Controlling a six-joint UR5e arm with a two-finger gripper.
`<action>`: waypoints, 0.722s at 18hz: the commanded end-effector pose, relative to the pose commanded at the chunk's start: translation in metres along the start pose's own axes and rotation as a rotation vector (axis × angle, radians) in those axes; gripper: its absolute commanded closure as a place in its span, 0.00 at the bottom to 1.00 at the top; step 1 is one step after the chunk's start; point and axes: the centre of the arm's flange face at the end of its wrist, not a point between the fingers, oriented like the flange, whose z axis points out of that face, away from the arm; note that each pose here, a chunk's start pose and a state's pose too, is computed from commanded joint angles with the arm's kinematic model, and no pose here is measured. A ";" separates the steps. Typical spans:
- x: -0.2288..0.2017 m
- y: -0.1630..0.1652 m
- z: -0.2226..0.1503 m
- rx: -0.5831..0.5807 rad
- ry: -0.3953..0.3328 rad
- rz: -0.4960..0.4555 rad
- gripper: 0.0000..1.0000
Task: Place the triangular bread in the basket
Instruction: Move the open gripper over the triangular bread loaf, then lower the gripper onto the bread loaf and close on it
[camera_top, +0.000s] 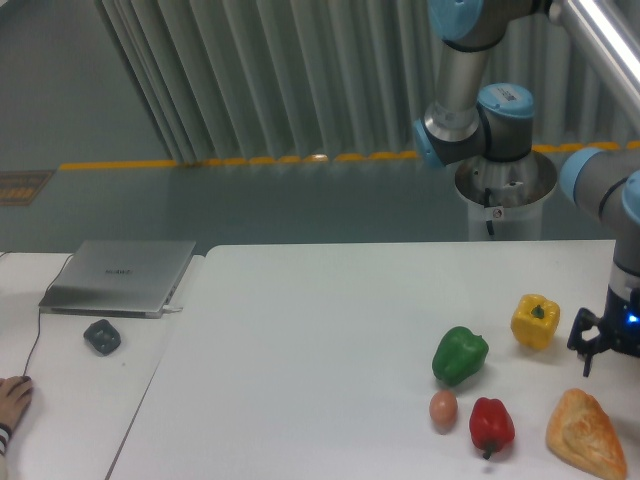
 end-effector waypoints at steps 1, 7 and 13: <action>0.005 -0.003 0.005 -0.005 0.006 0.002 0.00; 0.015 -0.008 0.013 -0.004 0.029 0.012 0.00; 0.021 -0.013 0.025 -0.015 0.040 0.027 0.00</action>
